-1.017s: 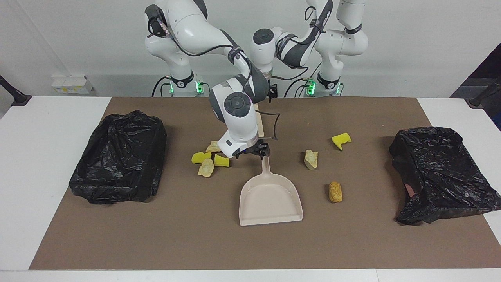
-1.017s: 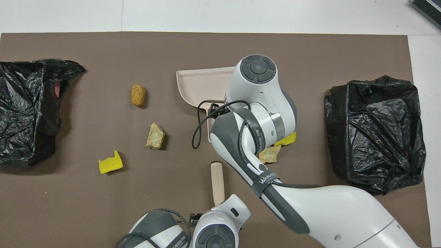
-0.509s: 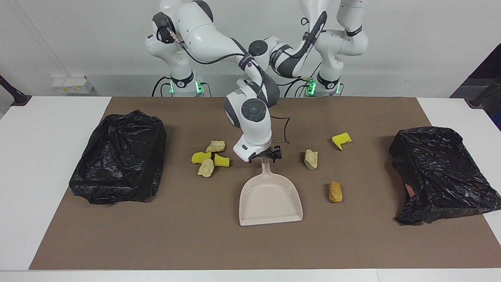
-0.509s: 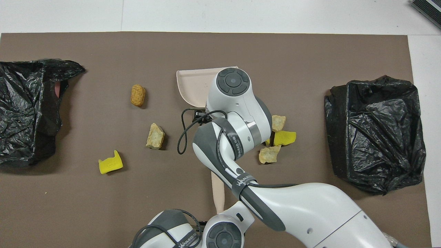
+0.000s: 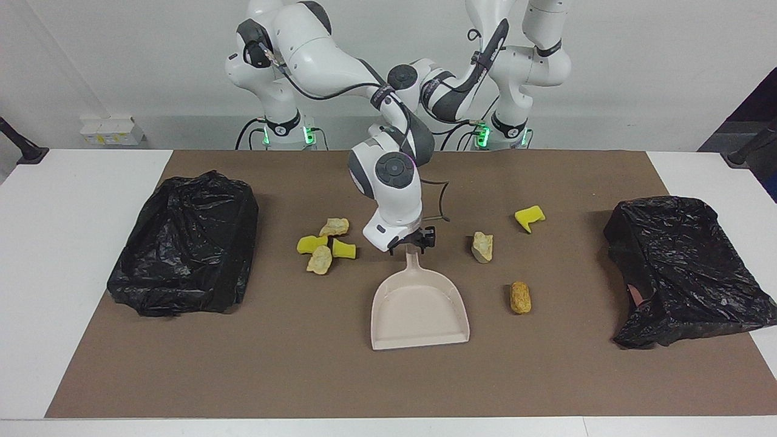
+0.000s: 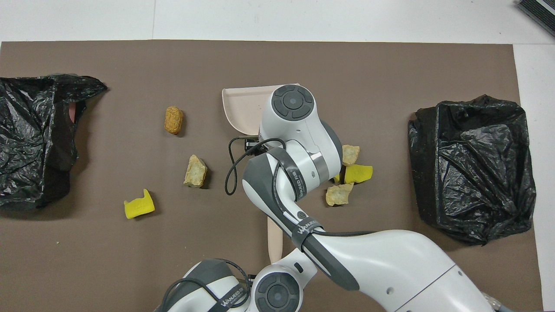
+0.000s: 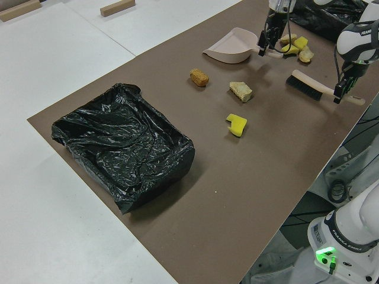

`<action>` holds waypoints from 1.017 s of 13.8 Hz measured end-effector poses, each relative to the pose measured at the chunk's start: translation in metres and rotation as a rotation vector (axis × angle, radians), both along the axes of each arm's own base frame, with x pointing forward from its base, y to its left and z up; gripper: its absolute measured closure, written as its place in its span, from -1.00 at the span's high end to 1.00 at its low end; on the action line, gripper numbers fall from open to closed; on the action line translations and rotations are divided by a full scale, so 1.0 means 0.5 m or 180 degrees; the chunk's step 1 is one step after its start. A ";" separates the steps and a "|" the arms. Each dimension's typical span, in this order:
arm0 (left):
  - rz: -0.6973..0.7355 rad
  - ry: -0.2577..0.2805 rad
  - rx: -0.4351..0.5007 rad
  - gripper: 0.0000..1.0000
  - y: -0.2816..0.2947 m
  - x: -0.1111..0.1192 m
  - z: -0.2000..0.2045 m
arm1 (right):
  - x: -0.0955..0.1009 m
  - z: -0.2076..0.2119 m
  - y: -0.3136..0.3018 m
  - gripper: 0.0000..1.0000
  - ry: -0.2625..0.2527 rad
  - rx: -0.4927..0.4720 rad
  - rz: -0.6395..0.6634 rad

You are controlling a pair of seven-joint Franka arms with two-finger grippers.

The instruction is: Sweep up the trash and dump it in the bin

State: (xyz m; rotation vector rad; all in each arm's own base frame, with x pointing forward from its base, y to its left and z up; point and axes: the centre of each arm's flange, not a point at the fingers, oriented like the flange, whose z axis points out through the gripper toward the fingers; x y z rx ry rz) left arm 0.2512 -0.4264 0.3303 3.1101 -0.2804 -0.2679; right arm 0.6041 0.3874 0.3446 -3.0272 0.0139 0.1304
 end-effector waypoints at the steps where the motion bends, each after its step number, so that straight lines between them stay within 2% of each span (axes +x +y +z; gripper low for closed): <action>1: -0.0064 0.0027 0.0018 -0.48 0.007 0.008 0.002 | 0.000 0.002 0.000 0.05 -0.0001 0.0001 0.0012; 3: -0.0194 0.0118 0.0085 -0.48 0.033 0.044 0.019 | 0.002 0.006 -0.001 -0.33 -0.0008 0.0006 0.0021; 5: -0.0292 0.0216 0.0152 -0.48 0.079 0.104 0.065 | 0.008 0.010 -0.008 -0.36 -0.0024 0.0013 0.0055; 7: -0.0409 0.0241 0.0173 -0.48 0.141 0.157 0.116 | 0.016 0.020 -0.017 -0.36 -0.0079 0.0048 0.0296; 11: -0.0649 -0.0065 0.0159 -0.48 0.354 0.308 0.215 | 0.025 0.078 -0.063 -0.36 -0.0169 0.0108 0.0981; 14: -0.0749 -0.0179 0.0193 -0.48 0.493 0.410 0.245 | 0.021 0.137 -0.159 -0.36 -0.0164 0.0148 0.1818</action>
